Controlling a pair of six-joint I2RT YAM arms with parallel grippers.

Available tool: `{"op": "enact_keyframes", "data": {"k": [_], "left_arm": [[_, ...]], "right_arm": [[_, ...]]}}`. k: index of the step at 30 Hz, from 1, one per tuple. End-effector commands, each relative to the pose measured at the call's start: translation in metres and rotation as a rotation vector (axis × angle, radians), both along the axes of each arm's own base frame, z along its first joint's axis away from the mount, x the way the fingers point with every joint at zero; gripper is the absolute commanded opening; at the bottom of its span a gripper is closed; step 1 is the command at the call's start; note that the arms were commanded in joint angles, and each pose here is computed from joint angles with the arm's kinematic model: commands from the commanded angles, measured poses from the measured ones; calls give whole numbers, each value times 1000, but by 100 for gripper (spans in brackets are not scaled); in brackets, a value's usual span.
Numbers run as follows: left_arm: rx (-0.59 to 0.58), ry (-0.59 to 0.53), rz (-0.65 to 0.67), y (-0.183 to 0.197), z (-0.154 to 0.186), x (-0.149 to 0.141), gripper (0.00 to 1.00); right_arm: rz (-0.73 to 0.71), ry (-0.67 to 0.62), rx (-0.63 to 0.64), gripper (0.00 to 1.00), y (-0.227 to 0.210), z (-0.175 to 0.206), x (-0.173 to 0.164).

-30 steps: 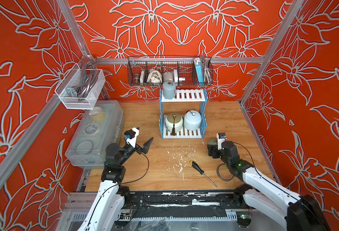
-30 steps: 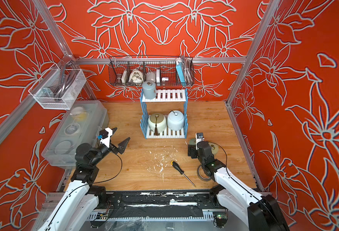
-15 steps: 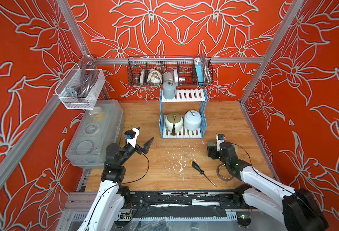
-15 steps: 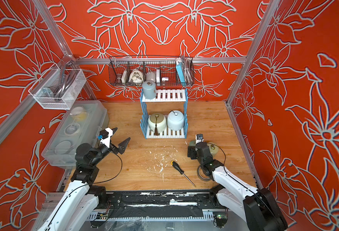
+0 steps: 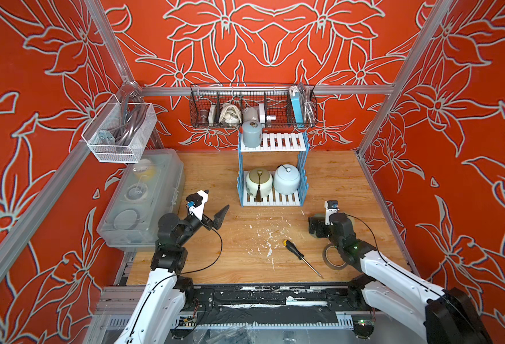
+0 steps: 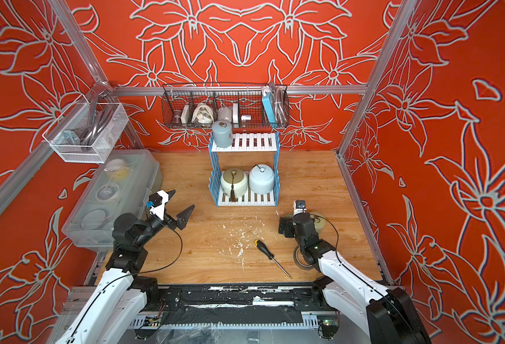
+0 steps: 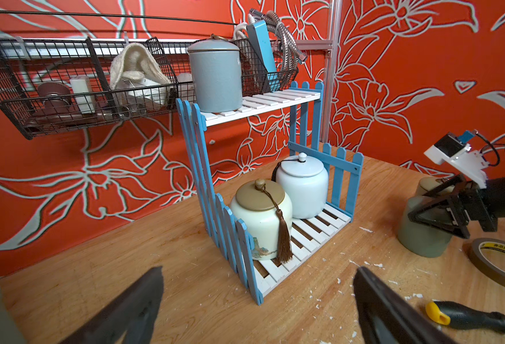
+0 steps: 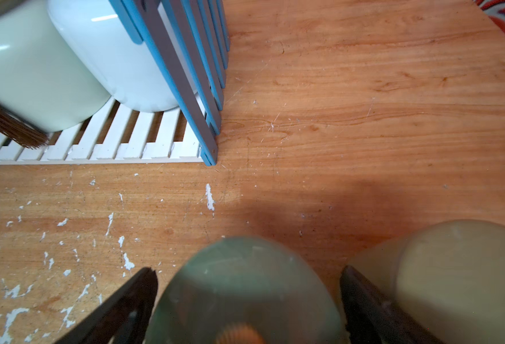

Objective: Remove the tea canisters from the shelf
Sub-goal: Place the tea canister at the center of the board.

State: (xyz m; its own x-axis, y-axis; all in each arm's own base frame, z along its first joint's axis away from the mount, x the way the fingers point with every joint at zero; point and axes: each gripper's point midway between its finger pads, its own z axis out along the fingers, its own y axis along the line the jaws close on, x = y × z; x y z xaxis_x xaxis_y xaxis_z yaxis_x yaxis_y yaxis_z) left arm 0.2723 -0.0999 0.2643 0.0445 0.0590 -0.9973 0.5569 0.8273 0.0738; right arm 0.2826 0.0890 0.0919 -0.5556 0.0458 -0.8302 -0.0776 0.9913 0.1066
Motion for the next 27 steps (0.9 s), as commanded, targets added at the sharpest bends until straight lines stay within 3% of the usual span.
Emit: {"op": "enact_keyframes", "data": {"k": [1, 13, 23, 27], "left_arm": [[-2, -20, -18, -3, 3, -2, 99], [4, -28, -21, -4, 4, -3, 99], [-66, 109, -30, -7, 11, -4, 99], [-30, 168, -26, -9, 16, -5, 99]], "right_arm": [[-26, -8, 9, 99, -3, -1, 0], [-23, -18, 10, 99, -1, 5, 3], [-47, -103, -81, 99, -11, 73, 15], [-43, -109, -103, 99, -13, 95, 16]]}}
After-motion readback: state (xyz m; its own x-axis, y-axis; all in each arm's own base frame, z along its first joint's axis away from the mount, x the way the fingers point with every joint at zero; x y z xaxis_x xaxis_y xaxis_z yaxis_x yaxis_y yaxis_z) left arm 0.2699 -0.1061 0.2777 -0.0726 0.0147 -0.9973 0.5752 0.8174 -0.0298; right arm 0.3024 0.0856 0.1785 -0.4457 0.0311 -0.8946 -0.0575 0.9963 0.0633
